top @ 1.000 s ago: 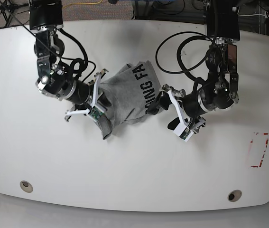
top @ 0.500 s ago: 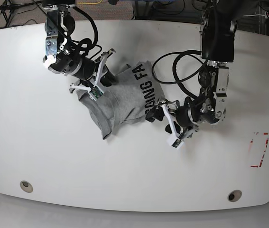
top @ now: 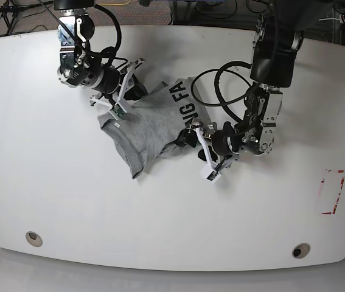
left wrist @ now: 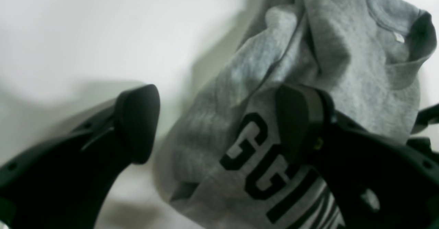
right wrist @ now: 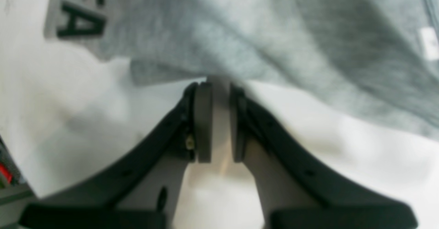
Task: Fold the T-shirt properly
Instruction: 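Grasp the bundle sides with both grippers and rotate it upright, then release the bundle and open both grippers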
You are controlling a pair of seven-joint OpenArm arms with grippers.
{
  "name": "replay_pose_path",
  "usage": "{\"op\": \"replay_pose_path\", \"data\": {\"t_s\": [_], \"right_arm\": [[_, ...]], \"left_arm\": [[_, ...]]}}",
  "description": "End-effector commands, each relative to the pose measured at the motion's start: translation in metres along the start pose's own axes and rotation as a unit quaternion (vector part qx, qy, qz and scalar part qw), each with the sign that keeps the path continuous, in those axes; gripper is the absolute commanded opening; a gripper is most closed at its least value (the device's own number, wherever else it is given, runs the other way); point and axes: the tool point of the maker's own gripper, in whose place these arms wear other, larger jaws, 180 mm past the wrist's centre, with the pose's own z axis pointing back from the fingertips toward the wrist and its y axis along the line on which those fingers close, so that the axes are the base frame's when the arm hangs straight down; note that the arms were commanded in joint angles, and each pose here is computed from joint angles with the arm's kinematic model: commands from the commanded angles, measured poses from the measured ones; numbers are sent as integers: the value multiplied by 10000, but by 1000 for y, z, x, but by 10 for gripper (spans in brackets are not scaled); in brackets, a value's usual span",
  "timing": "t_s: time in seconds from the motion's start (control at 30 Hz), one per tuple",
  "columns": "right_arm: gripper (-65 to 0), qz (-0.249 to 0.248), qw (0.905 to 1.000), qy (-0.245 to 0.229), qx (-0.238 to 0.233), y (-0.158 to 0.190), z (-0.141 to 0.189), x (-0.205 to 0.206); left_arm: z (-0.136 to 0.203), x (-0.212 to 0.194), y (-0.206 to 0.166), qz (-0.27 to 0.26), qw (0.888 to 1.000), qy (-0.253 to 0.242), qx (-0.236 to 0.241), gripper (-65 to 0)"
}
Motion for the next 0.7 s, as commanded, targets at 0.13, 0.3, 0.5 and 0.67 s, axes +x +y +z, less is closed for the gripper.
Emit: {"op": "replay_pose_path", "data": {"t_s": [0.13,0.3,0.5,0.67], "right_arm": [[-563,2,9998,-68,-193,-36,-2,7],[-563,56,9995,-64,-316,-58,-3,18],[-563,154,9989,-194,-401,-72,-4,41],[-561,349,9988,-210,-273,-63,-10,51]], "left_arm": [[-2,-23,-10,130,9998,105,-111,-151],[4,-45,-22,107,9996,219,-152,-151],[21,-67,-37,-45,9995,279,-137,-151],[33,-75,-50,-134,9995,257,-139,-151]]}}
